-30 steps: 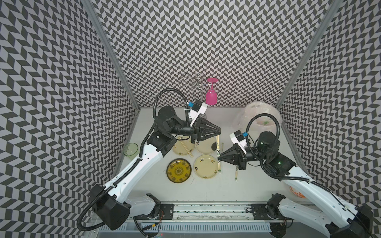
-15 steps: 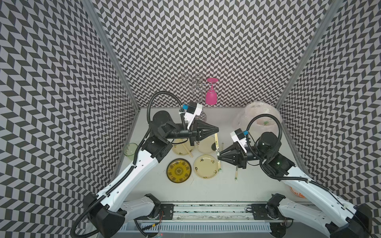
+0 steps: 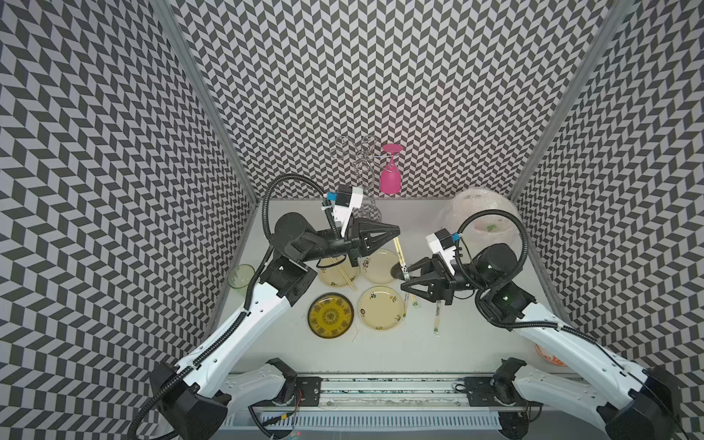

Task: Remove the packaging of disposable chopsticks
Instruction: Remove the packet bag from the disposable chopsticks.

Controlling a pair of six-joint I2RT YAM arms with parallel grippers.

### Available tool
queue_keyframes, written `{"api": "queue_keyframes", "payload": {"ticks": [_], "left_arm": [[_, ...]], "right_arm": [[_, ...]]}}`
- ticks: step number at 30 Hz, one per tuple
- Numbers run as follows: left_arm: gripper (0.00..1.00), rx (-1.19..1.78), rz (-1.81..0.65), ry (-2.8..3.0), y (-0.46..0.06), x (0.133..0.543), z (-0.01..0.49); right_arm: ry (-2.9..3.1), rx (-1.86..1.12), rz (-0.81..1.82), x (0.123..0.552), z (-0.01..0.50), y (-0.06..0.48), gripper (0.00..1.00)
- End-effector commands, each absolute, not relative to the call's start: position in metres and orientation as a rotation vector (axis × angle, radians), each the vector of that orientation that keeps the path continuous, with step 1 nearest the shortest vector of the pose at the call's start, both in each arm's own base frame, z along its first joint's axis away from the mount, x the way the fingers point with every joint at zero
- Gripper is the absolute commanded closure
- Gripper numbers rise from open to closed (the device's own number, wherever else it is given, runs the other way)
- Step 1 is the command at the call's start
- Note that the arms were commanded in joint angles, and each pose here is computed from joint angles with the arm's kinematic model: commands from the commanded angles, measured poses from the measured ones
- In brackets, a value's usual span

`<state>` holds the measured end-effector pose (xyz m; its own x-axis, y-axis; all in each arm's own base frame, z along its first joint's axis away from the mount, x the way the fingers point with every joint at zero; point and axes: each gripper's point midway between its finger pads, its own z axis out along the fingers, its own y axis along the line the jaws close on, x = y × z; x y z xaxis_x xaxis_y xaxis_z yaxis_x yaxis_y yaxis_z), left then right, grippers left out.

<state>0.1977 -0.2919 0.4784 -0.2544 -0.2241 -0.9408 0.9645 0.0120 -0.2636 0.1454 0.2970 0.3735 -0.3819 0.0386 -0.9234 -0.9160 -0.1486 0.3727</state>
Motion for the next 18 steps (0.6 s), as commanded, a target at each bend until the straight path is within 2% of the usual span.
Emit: {"api": "queue_keyframes", "payload": {"ticks": [1, 3, 4, 7, 8, 9, 10, 11, 14, 18], "left_arm": [[1.0, 0.851, -1.462, 1.216, -0.289, 0.198, 0.486], [1.0, 0.842, -1.463, 1.212, -0.289, 0.199, 0.488], [1.0, 0.838, -1.461, 1.21, -0.288, 0.199, 0.488], [0.98, 0.85, -1.44, 1.196, -0.288, 0.198, 0.492], [0.79, 0.856, -1.432, 1.197, -0.288, 0.198, 0.492], [0.64, 0.857, -1.422, 1.2, -0.287, 0.199, 0.492], [0.58, 0.858, -1.415, 1.204, -0.287, 0.2, 0.491], [0.56, 0.857, -1.408, 1.204, -0.286, 0.2, 0.492], [0.59, 0.857, -1.407, 1.208, -0.283, 0.202, 0.491], [0.73, 0.868, -1.437, 1.198, -0.282, 0.2, 0.491]], "right_arm": [[1.292, -1.071, 1.592, 0.143, 0.389, 0.3, 0.69], [1.304, -1.043, 1.579, 0.148, 0.39, 0.301, 0.87], [1.31, -1.028, 1.578, 0.151, 0.391, 0.301, 0.99], [1.328, -0.995, 1.578, 0.155, 0.391, 0.302, 1.0], [1.331, -0.994, 1.581, 0.155, 0.391, 0.302, 1.0], [1.332, -0.997, 1.583, 0.154, 0.391, 0.302, 1.0], [1.334, -0.998, 1.586, 0.154, 0.391, 0.302, 1.0], [1.336, -1.004, 1.588, 0.153, 0.391, 0.302, 1.0], [1.339, -1.01, 1.583, 0.151, 0.393, 0.301, 1.0], [1.35, -1.021, 1.577, 0.15, 0.39, 0.3, 1.0]]}}
